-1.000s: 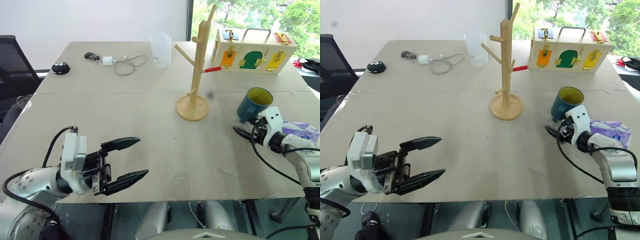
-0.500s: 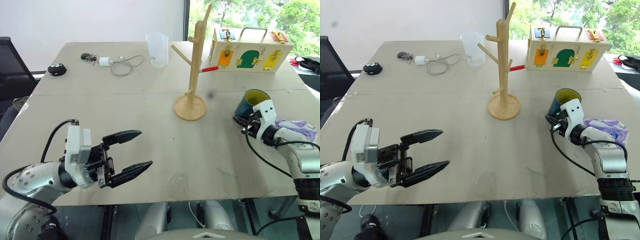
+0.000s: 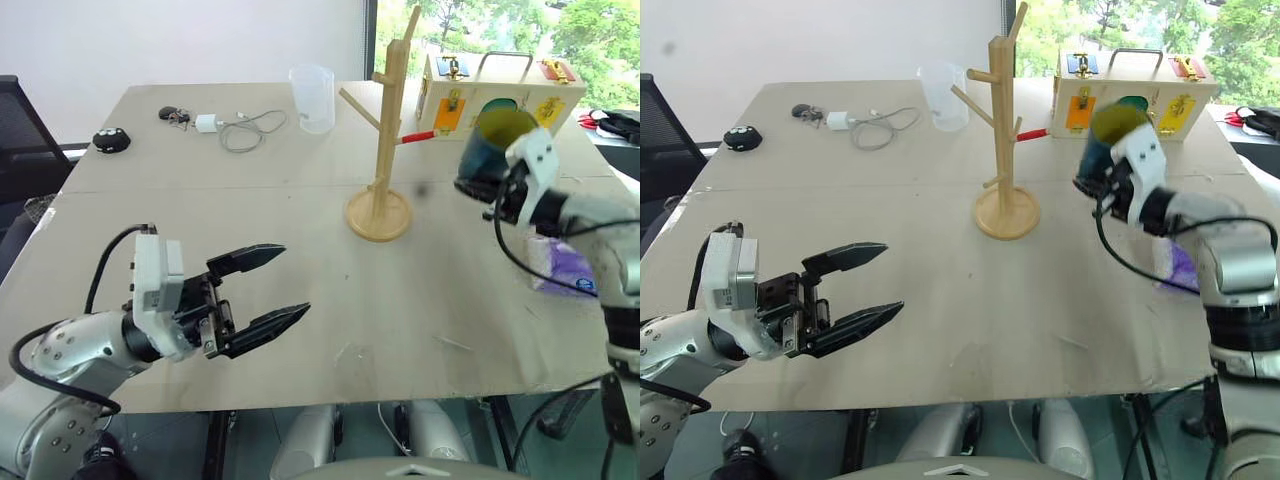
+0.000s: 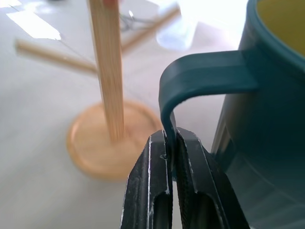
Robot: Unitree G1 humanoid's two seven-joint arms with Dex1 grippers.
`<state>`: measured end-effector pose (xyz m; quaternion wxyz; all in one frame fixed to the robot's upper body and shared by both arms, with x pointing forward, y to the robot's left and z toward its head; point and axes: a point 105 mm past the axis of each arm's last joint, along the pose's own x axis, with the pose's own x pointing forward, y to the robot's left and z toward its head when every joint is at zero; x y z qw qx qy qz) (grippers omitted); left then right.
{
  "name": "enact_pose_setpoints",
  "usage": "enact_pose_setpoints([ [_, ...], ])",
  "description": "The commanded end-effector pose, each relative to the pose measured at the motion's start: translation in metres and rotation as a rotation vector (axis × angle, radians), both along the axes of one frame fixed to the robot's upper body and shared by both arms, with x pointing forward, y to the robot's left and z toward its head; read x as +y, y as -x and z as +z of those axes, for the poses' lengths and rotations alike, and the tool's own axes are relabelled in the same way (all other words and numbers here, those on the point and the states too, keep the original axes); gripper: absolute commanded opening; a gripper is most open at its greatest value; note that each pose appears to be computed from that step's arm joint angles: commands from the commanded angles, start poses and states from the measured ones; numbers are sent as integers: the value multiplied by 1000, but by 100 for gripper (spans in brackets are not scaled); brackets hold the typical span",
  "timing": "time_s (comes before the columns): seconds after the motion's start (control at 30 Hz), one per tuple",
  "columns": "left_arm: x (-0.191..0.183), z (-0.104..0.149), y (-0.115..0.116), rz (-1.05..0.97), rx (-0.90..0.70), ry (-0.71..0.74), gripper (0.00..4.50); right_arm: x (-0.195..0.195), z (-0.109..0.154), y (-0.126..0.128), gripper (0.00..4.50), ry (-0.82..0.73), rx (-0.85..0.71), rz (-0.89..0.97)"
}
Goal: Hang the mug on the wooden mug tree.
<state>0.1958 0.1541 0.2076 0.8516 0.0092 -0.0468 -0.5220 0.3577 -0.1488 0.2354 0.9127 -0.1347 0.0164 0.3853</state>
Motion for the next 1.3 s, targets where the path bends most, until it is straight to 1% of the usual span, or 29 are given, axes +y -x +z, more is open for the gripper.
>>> enact_pose_setpoints([
  [0.03, 5, 9, 2, 26, -39, 35, 450, 21, 25, 11, 9, 12, -23, 81],
  [0.17, 14, 12, 8, 69, -61, 58, 450, 35, 35, 21, 9, 48, -27, 130],
  [0.27, 18, 16, 11, 104, -78, 115, 450, 39, 38, 23, 9, 64, -23, 129],
  [0.33, 18, 15, 13, 107, -74, 127, 450, 42, 40, 23, 9, 73, -19, 133],
  [0.4, 19, 17, 14, 121, -105, 140, 450, 45, 40, 23, 9, 81, -13, 136],
  [0.5, 21, 17, 15, 138, -114, 152, 450, 49, 38, 20, 9, 98, 2, 136],
  [0.6, 23, 20, 14, 151, -161, 161, 450, 54, 35, 15, 9, 107, 15, 132],
  [0.8, 21, 18, 12, 148, -160, 168, 450, 72, 20, -2, 9, 126, 25, 126],
  [0.83, 21, 18, 11, 153, -162, 168, 450, 74, 19, 0, 60, 131, 26, 141],
  [0.87, 21, 18, 10, 156, -162, 168, 450, 75, 19, 2, 91, 132, 24, 149],
  [0.9, 21, 18, 9, 161, -165, 166, 450, 74, 21, 4, 196, 132, 17, 149],
  [0.93, 21, 19, 7, 170, -172, 164, 450, 70, 24, 9, 216, 127, 5, 156],
  [1.03, 19, 15, 2, 192, -162, 135, 450, 58, 35, 32, 216, 93, -71, 181],
  [1.1, 18, 12, -1, 196, -133, 140, 450, 51, 35, 47, 216, 78, -99, 195],
  [1.17, 19, 9, -5, 208, -98, 161, 450, 40, 28, 61, 216, 78, -103, 200],
  [1.23, 21, 1, -10, 233, -38, 146, 450, 29, 19, 74, 216, 76, -91, 194],
  [1.3, 21, -7, -11, 221, 8, 128, 450, 20, 7, 85, 216, 65, -40, 192],
])
